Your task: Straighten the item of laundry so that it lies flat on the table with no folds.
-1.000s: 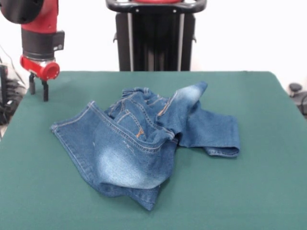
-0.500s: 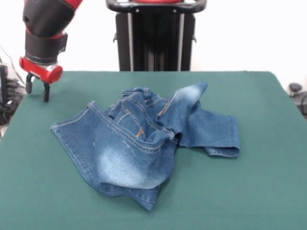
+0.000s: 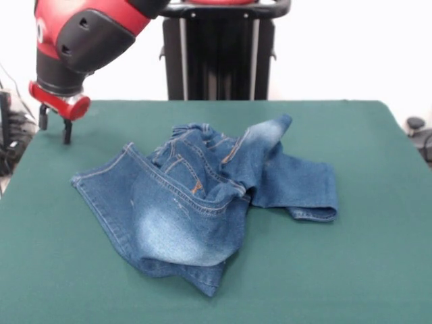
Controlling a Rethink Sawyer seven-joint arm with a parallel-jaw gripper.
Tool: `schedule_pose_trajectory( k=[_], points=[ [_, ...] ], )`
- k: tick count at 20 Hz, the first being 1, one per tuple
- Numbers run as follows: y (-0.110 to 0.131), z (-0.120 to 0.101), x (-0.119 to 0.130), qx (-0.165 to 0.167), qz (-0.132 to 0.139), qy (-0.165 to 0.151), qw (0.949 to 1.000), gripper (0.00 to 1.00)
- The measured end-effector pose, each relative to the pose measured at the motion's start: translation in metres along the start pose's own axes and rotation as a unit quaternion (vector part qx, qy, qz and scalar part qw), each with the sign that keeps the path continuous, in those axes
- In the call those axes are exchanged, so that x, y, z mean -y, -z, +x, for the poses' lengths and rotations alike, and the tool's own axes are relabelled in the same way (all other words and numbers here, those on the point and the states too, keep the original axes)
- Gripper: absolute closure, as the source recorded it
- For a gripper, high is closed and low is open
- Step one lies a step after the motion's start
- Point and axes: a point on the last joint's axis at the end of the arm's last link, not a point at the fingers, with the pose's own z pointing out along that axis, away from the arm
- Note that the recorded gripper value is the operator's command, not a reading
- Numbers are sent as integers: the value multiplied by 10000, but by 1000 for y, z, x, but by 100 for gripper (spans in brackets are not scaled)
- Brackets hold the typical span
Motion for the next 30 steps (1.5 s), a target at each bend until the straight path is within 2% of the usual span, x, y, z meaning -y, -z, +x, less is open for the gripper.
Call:
schedule_pose_trajectory(
  k=[3, 5, 7, 10, 12, 14, 21, 30],
  points=[
    [4, -2, -7, -238, -197, -64, 9995, 0],
    [11, -4, -16, -573, -480, -15, 9972, 0],
    [17, -5, -19, -713, -591, 28, 9957, 0],
    [41, -12, -20, -1065, -810, 146, 9909, 0],
    [51, -16, -20, -1120, -855, 172, 9899, 0],
    [64, -24, -19, -1128, -875, 206, 9895, 0],
    [97, -53, -28, -802, -731, 429, 9932, 0],
    [96, -54, -55, -523, -889, 352, 9940, 0]
  ],
)
